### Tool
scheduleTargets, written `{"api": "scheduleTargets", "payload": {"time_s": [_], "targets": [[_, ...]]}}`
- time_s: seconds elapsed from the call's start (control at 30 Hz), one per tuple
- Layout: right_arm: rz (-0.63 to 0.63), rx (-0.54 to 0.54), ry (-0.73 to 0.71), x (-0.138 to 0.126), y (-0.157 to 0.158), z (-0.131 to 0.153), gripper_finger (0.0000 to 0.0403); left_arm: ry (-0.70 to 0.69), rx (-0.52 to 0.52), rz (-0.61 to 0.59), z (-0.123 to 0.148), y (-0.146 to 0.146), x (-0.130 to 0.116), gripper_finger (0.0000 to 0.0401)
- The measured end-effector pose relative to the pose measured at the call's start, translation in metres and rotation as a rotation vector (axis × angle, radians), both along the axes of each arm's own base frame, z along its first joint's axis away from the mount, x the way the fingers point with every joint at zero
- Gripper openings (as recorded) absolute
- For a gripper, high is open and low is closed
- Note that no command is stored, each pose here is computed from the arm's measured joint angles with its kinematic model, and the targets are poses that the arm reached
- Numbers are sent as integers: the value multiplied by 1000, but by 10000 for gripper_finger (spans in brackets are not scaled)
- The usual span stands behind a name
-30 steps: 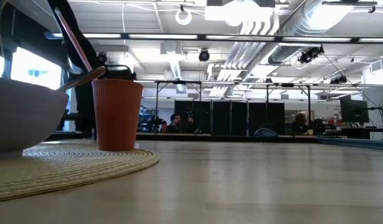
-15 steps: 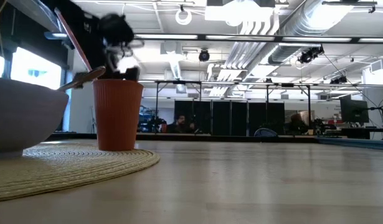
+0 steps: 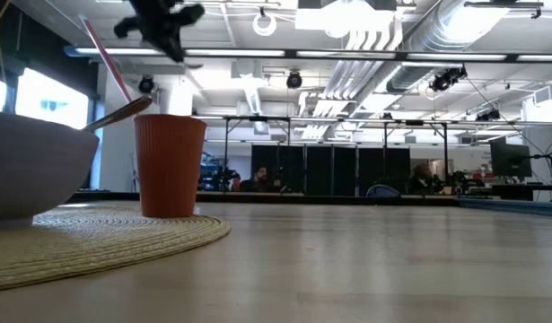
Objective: Pick & Place Utensil
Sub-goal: Put the silver spoon into the purple bowl on the brown mat
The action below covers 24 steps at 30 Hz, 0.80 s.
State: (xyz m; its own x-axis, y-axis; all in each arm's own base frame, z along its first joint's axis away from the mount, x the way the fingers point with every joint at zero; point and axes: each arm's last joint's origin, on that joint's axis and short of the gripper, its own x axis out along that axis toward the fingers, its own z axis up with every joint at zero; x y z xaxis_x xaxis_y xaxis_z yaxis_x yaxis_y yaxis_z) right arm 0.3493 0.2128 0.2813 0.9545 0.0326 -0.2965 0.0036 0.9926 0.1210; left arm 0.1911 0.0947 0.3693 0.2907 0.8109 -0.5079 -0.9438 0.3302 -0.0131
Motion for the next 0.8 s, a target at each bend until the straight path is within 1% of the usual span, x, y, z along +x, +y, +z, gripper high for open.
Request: {"api": "scheduleTargets", "payload": {"time_s": [0.17,0.3,0.4,0.6,0.8], "targets": [[-1,3,0,0,0,0,151,-6,-35,-186,31,-37,-1,11],[-3,5,0,0,0,0,152,-37,-62,-344,45,-70,-2,11],[-4,5,0,0,0,0,151,-51,-86,-466,48,-96,-3,11],[-5,6,0,0,0,0,151,-77,-207,-726,46,-144,-8,11],[-31,-2,-5,0,-1,0,151,-68,-298,-904,39,-193,-13,11]]}}
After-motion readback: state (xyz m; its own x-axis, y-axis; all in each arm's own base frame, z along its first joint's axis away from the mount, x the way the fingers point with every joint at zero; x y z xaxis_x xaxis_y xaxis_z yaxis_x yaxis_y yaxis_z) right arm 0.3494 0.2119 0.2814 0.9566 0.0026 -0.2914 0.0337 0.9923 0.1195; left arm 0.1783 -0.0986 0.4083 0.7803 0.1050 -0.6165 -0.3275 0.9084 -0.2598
